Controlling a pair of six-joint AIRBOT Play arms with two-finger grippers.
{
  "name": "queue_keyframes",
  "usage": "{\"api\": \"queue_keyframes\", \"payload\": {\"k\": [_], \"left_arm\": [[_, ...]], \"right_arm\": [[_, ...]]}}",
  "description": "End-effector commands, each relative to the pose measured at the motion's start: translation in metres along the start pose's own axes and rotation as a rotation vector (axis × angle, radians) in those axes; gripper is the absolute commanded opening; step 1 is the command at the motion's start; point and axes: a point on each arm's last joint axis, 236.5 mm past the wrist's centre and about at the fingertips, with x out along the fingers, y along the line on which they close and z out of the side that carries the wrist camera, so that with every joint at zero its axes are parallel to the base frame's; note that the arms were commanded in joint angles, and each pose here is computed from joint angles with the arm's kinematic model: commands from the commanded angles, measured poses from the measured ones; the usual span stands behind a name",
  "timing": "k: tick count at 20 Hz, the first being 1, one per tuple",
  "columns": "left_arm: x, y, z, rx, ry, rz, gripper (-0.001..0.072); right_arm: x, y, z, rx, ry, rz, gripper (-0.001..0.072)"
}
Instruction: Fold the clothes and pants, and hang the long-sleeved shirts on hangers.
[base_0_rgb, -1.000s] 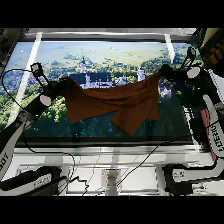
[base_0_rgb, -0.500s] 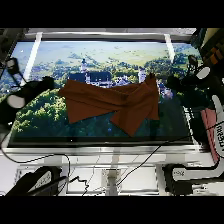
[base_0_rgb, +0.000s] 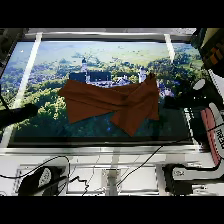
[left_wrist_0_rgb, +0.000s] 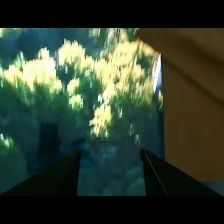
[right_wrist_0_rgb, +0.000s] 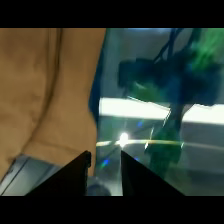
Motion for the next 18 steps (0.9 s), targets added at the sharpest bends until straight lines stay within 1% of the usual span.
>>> {"api": "queue_keyframes", "payload": {"k": [1, 2, 3, 4, 5, 6, 7, 13, 18], "left_arm": [[0.011, -0.002, -0.048, -0.056, 0.148, -0.038, 0.0451], [0.017, -0.005, -0.055, -0.082, 0.17, -0.06, 0.0541], [0.021, -0.011, -0.061, -0.11, 0.194, -0.089, 0.0582], [0.025, -0.013, -0.064, -0.128, 0.211, -0.103, 0.0582], [0.028, -0.015, -0.066, -0.142, 0.222, -0.114, 0.0581], [0.03, -0.016, -0.067, -0.153, 0.23, -0.122, 0.0582], [0.032, -0.018, -0.068, -0.16, 0.238, -0.129, 0.0581], [0.036, -0.017, -0.071, -0.169, 0.256, -0.132, 0.0581], [0.037, -0.016, -0.069, -0.169, 0.245, -0.128, 0.0575]], "right_arm": [[0.011, 0.025, -0.012, -0.009, 0.023, 0.118, 0.0232], [0.009, 0.04, -0.005, -0.014, -0.005, 0.183, 0.0263], [0.005, 0.055, 0.005, -0.022, -0.049, 0.249, 0.0282], [0.001, 0.067, 0.016, -0.025, -0.098, 0.303, 0.0282], [-0.001, 0.072, 0.026, -0.007, -0.138, 0.324, 0.0326], [-0.002, 0.074, 0.034, 0.011, -0.17, 0.332, 0.0447], [0.0, 0.074, 0.038, 0.016, -0.181, 0.331, 0.046], [0.038, 0.084, 0.023, 0.023, -0.072, 0.314, 0.0455], [0.044, 0.058, 0.007, 0.02, -0.002, 0.208, 0.0448]]}}
